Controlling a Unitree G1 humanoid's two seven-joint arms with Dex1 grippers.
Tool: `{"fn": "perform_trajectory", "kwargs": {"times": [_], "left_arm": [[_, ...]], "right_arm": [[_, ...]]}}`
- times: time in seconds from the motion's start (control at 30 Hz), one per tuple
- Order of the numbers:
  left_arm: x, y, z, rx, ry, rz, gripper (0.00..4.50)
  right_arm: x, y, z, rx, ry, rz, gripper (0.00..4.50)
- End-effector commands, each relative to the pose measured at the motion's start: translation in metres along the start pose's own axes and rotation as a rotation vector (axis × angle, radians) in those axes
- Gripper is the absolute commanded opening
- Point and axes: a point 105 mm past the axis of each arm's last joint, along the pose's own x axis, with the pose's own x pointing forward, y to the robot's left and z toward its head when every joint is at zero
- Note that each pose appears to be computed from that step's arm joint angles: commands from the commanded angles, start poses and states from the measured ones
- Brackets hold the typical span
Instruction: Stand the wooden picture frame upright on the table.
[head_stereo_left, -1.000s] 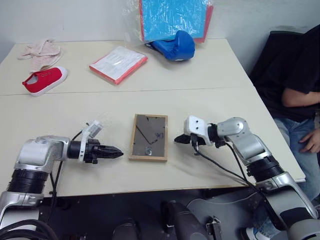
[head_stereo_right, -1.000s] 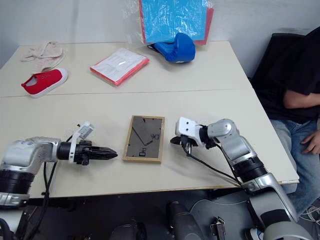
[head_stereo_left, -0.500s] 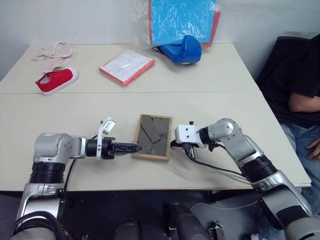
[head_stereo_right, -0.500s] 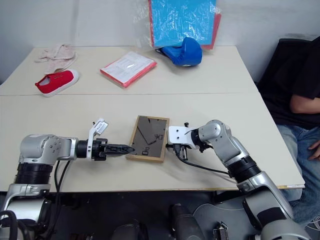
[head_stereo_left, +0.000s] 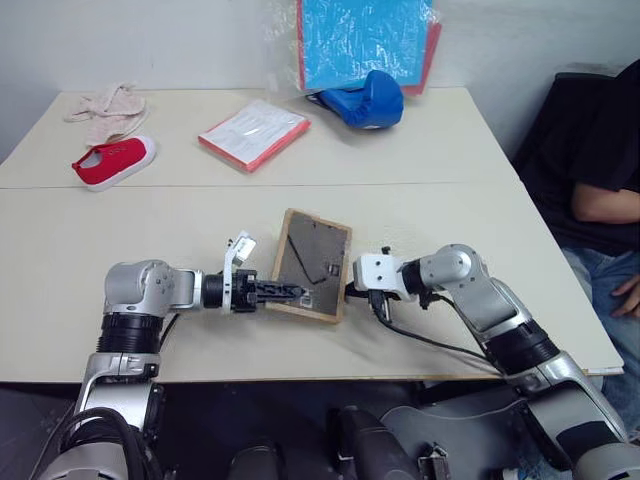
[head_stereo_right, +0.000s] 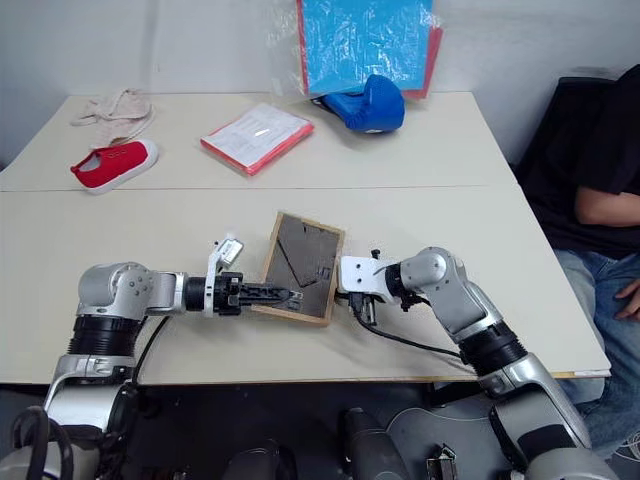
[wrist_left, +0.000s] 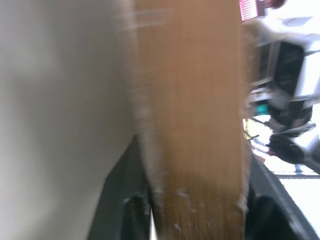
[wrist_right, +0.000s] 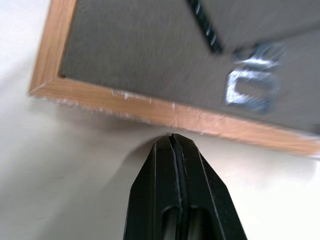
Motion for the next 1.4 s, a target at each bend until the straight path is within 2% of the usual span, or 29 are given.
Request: {"fn": "perform_trajectory", "kwargs": {"times": [0.03,0.1,0.2,0.23,0.3,0.43,0.53,0.67,0.83,1.03,1.13,1.2,1.27,1.4], "left_arm": [[-0.012,-0.029,0.011,0.095,-0.036,-0.084,1.28],[-0.014,-0.035,0.011,0.123,-0.039,-0.096,1.28],[-0.015,-0.043,0.009,0.179,-0.036,-0.101,1.28],[-0.014,-0.046,0.008,0.195,-0.036,-0.106,1.28],[-0.013,-0.051,0.007,0.231,-0.037,-0.113,1.28],[-0.009,-0.057,0.009,0.267,-0.038,-0.134,1.28],[-0.007,-0.060,0.011,0.282,-0.039,-0.140,1.28],[-0.006,-0.058,0.014,0.292,-0.047,-0.106,1.28],[-0.009,-0.051,0.016,0.284,-0.062,-0.076,1.28],[-0.016,-0.043,0.019,0.296,-0.087,-0.032,1.28],[-0.018,-0.043,0.021,0.293,-0.095,-0.032,1.28],[-0.019,-0.045,0.021,0.292,-0.094,-0.044,1.28],[-0.018,-0.048,0.020,0.297,-0.083,-0.059,1.28],[-0.017,-0.053,0.021,0.298,-0.068,-0.083,1.28]], "right_arm": [[-0.041,-0.003,0.023,0.148,-0.123,-0.011,0.54],[-0.054,-0.002,0.032,0.226,-0.174,-0.002,1.24],[-0.072,-0.011,0.052,0.355,-0.273,-0.013,2.01],[-0.076,-0.014,0.061,0.393,-0.311,-0.007,2.43],[-0.076,-0.022,0.076,0.458,-0.381,0.001,3.10],[-0.059,-0.037,0.091,0.503,-0.425,-0.008,4.43],[-0.047,-0.038,0.102,0.489,-0.438,0.010,4.50],[-0.035,-0.024,0.114,0.443,-0.430,0.092,4.50],[-0.049,-0.012,0.125,0.399,-0.462,0.148,4.50],[-0.092,-0.011,0.109,0.379,-0.419,0.069,4.50],[-0.107,-0.016,0.084,0.284,-0.306,-0.059,4.50],[-0.108,-0.023,0.058,0.102,-0.161,-0.186,4.50],[-0.104,-0.031,0.036,-0.202,-0.024,-0.307,4.50],[-0.089,-0.036,0.039,-0.776,-0.047,-0.489,4.50]]}}
